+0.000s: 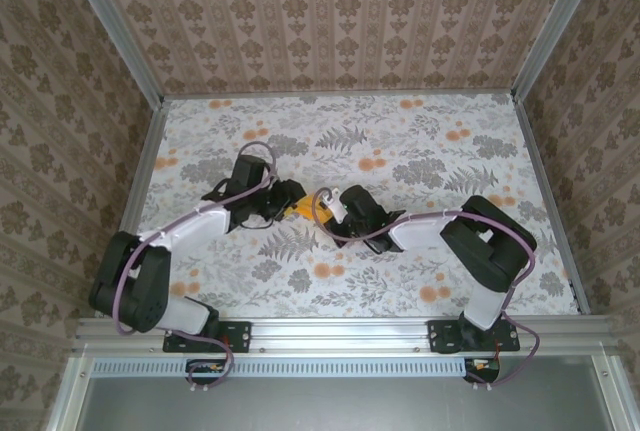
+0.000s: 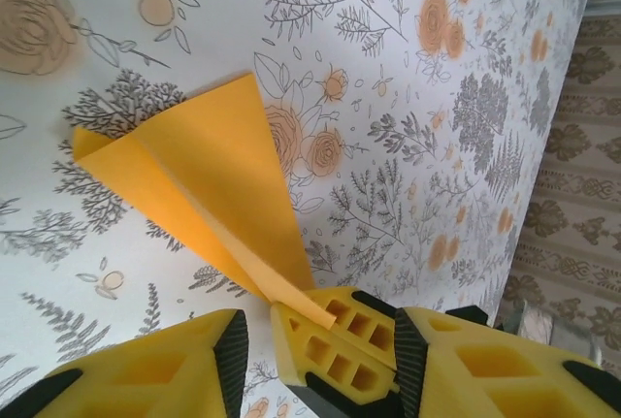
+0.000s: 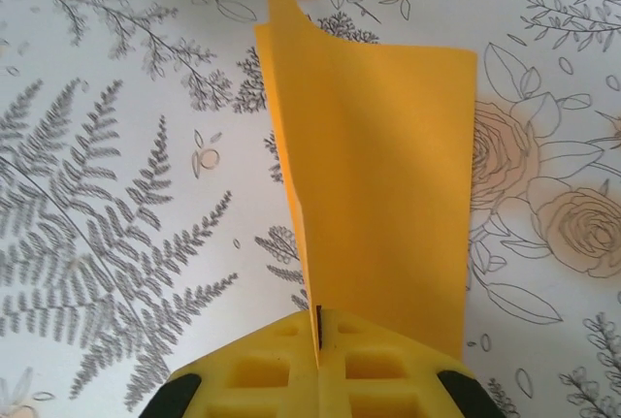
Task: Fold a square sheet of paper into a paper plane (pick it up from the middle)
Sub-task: Fold the wing for the fifth time at the center of the table.
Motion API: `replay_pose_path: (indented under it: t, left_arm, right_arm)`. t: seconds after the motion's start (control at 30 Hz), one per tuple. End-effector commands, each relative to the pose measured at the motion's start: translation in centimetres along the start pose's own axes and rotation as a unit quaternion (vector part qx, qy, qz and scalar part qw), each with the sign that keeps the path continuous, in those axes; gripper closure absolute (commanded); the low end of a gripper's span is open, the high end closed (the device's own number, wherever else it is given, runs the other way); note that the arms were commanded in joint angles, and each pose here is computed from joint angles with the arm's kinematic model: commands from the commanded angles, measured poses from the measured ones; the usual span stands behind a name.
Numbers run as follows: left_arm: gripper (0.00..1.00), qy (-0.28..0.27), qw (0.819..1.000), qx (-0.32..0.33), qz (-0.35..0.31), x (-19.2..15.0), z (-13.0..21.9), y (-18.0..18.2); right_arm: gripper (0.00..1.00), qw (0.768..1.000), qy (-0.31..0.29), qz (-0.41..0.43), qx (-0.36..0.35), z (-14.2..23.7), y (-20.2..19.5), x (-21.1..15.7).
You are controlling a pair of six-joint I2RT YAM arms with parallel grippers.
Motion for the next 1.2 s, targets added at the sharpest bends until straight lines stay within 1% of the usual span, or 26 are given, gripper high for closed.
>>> replay_pose_path:
  t: [0.0,0.23,0.4,0.57,0.67,0.87,1.17]
  left_arm:
    - [0.53,-0.009,1.000,0.017,-0.009,-0.4,0.5,1.7]
    - [0.54,-0.017,1.000,-0.006,-0.019,-1.4,0.4,3.1]
    - [0.60,-0.015,1.000,-0.017,-0.022,-1.9,-0.1,3.8]
    - [0.65,-0.021,0.999,-0.013,-0.032,-1.9,-0.2,4.4]
    - [0.66,-0.023,0.999,-0.009,-0.037,-1.9,-0.3,4.7]
    - [0.68,-0.026,0.999,0.002,-0.047,-1.9,-0.4,5.2]
    - [0.71,-0.025,0.998,0.007,-0.054,-2.0,-0.6,5.6]
  right_arm:
    - [0.99,0.997,0.010,-0.058,0.057,0.5,1.3,1.2]
    - [1.00,0.982,0.041,-0.146,0.116,-0.2,2.3,2.0]
    - [1.00,0.963,0.059,-0.207,0.160,-1.0,2.8,2.6]
    - [1.00,0.946,0.058,-0.254,0.194,-1.5,2.7,3.1]
    - [1.00,0.935,0.057,-0.272,0.218,-1.6,2.7,3.4]
    - [1.00,0.920,0.062,-0.307,0.235,-2.1,2.2,3.2]
    - [1.00,0.912,0.083,-0.308,0.258,-2.8,2.6,2.5]
Point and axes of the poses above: each hand's point on the last joint's axis, 136 mm out from that joint toward the fingers, its own z axis back along the fingers, its own y axis along the line the jaws close on, x = y × z, the point moved 4 cm from there along z, back along the fingers
